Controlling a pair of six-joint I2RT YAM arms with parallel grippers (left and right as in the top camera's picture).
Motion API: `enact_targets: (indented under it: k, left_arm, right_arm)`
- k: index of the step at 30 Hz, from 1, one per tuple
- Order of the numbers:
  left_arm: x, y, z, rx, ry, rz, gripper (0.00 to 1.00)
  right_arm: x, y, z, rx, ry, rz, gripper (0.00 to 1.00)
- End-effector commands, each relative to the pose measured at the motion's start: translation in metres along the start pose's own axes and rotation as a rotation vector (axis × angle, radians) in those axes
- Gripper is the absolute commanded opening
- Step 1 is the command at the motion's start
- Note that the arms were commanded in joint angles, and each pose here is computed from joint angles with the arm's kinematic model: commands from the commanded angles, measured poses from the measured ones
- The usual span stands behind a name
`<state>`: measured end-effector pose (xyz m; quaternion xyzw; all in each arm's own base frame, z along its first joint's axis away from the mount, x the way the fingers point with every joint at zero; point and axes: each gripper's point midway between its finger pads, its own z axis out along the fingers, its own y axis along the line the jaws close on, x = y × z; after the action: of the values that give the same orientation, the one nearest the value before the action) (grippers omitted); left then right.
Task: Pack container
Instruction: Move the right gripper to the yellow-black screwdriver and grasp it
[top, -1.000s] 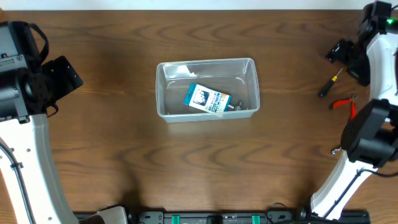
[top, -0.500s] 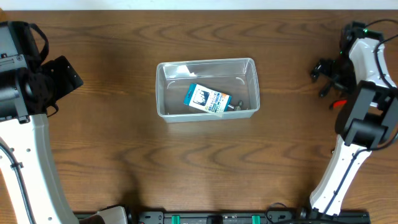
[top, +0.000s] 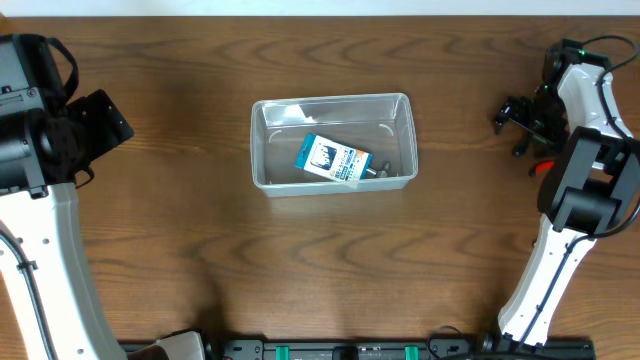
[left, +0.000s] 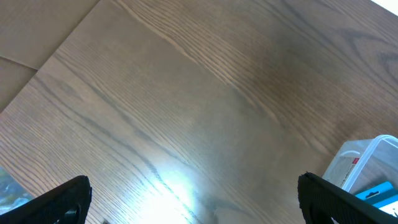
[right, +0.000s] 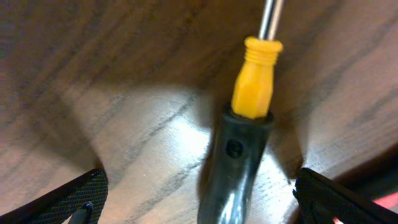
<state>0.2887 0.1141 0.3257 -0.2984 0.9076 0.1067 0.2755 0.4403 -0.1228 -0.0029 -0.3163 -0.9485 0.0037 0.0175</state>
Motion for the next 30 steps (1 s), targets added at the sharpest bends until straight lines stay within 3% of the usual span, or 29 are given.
enact_targets:
  k: [1, 5, 12, 30]
  left_arm:
    - [0.0009, 0.0032, 0.0021, -0.016, 0.006, 0.015, 0.98]
    - [0.0008, 0.0032, 0.0021, -0.016, 0.006, 0.015, 0.98]
    - [0.0015, 0.0034, 0.0021, -0.017, 0.009, 0.016, 0.98]
    - [0.0018, 0.0035, 0.0021, -0.017, 0.010, 0.016, 0.98]
  right_arm:
    - [0.0067, -0.0010, 0.0275, 0.032, 0.048, -0.022, 0.99]
    - [0.0062, -0.0016, 0.0275, 0.032, 0.047, -0.024, 0.99]
    - [0.0056, -0.0012, 0.0276, 0.031, 0.044, -0.023, 0.72]
    - [0.0055, -0.0012, 0.0276, 0.031, 0.044, -0.023, 0.32]
